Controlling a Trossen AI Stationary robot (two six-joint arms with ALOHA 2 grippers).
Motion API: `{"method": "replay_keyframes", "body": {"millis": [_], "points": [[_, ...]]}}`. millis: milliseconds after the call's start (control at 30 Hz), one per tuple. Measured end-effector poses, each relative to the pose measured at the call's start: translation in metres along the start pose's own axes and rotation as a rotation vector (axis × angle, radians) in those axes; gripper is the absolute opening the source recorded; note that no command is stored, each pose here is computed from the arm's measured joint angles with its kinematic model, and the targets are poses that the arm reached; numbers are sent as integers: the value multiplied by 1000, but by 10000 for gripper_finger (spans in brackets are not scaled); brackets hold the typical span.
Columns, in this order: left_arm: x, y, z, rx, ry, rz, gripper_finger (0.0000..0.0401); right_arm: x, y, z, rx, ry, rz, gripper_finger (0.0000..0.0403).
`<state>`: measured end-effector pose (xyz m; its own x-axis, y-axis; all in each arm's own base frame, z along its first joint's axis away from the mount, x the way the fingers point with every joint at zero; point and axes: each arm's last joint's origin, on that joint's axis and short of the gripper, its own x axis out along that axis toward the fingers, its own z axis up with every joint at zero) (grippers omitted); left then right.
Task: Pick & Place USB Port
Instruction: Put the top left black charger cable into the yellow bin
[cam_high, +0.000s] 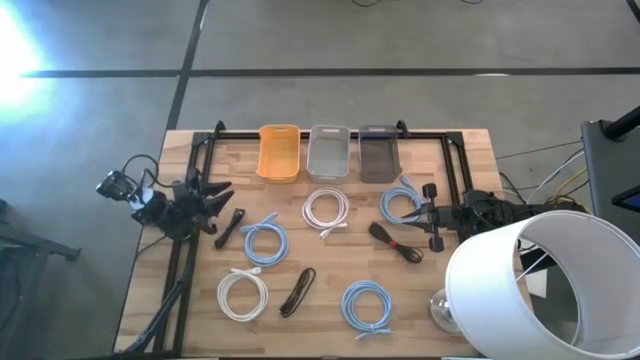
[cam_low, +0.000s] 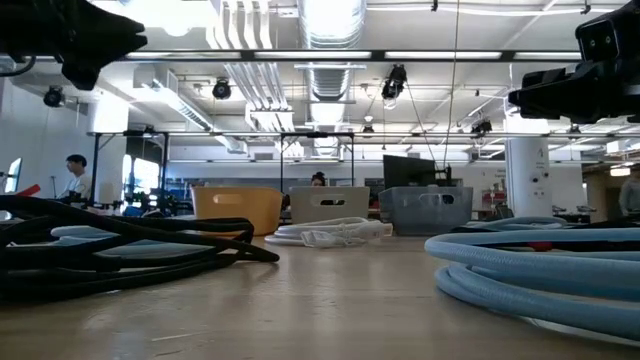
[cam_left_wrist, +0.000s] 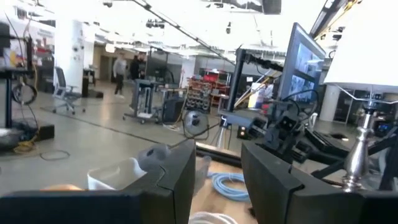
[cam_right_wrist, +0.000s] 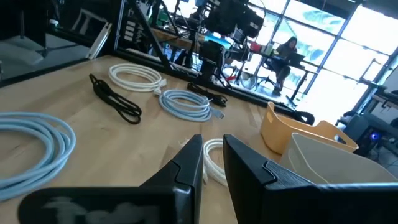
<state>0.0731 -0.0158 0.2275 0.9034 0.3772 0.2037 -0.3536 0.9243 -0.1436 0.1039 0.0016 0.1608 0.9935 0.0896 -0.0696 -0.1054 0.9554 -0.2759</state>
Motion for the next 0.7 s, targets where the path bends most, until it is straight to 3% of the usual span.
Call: {"method": "replay_keyframes", "body": {"millis": [133,333,433,567,700], "points": [[0,0,2,23,-3,-3,133,0,0,0,4,-3,1,57],[1,-2,-3,32,19,-15,133,0,-1,5,224,-58,0,57],[3,-5,-7,43,40,-19,133,0,-2,9,276,-101,-5,57],[6,-9,-14,44,85,-35,133,-2,-6,21,258,-220,-34,57],[9,-15,-17,78,122,-68,133,-7,-12,34,308,-366,-133,59]]}}
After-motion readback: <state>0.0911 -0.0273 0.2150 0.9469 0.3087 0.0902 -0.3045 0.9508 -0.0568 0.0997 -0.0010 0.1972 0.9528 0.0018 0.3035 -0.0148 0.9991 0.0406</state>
